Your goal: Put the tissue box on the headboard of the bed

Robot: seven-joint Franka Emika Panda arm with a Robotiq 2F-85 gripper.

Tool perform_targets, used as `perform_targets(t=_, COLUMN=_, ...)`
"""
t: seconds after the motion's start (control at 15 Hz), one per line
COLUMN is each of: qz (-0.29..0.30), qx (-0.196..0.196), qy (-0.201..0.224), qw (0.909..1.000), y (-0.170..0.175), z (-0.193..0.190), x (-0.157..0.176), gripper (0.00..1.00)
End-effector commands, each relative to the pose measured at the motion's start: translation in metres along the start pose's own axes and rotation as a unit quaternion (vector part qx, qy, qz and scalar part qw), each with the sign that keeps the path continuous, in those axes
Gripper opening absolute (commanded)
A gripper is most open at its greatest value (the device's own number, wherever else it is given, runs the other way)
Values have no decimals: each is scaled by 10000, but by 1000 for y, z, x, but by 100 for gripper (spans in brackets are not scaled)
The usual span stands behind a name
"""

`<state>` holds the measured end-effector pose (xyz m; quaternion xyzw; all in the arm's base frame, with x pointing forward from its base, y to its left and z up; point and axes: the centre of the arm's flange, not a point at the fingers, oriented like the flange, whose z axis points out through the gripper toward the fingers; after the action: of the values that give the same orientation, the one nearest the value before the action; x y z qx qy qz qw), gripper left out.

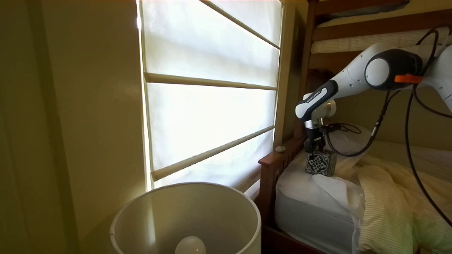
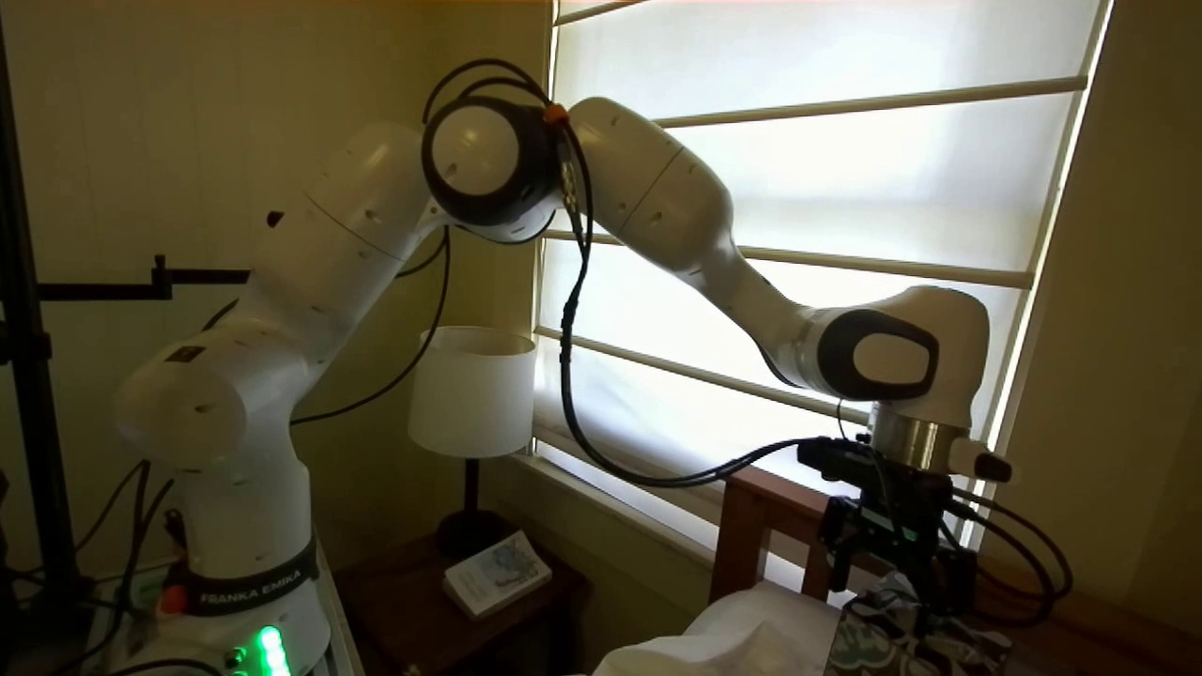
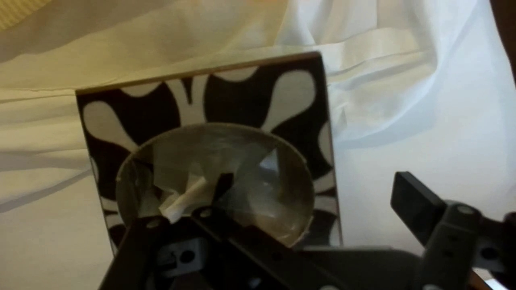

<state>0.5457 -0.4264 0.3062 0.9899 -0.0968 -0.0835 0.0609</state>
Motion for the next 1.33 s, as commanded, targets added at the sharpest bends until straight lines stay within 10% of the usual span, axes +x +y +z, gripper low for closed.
perform_targets(t=0.0, qz=-161, qx=-60, qy=6, qw=9999, y=-9, z=-6, x=-7, gripper=100)
perform_targets(t=0.2, qz=-119, qx=-88, qy=-97, qw=9998, y=-10, z=-13, x=-18, gripper=100)
perform_targets(t=0.27, qz=-84, qx=-84, qy=-143, qw=9998, y=-9, z=-13, x=-19, gripper=75)
perform_targets(t=1.0, qz=34, qx=147, qy=-335, qw=9993, y=3, z=-35, x=-50, gripper=3)
perform_targets(t=1.27, qz=85, qx=113, qy=-221, qw=9997, y=17, z=-65, x=-83, gripper=0)
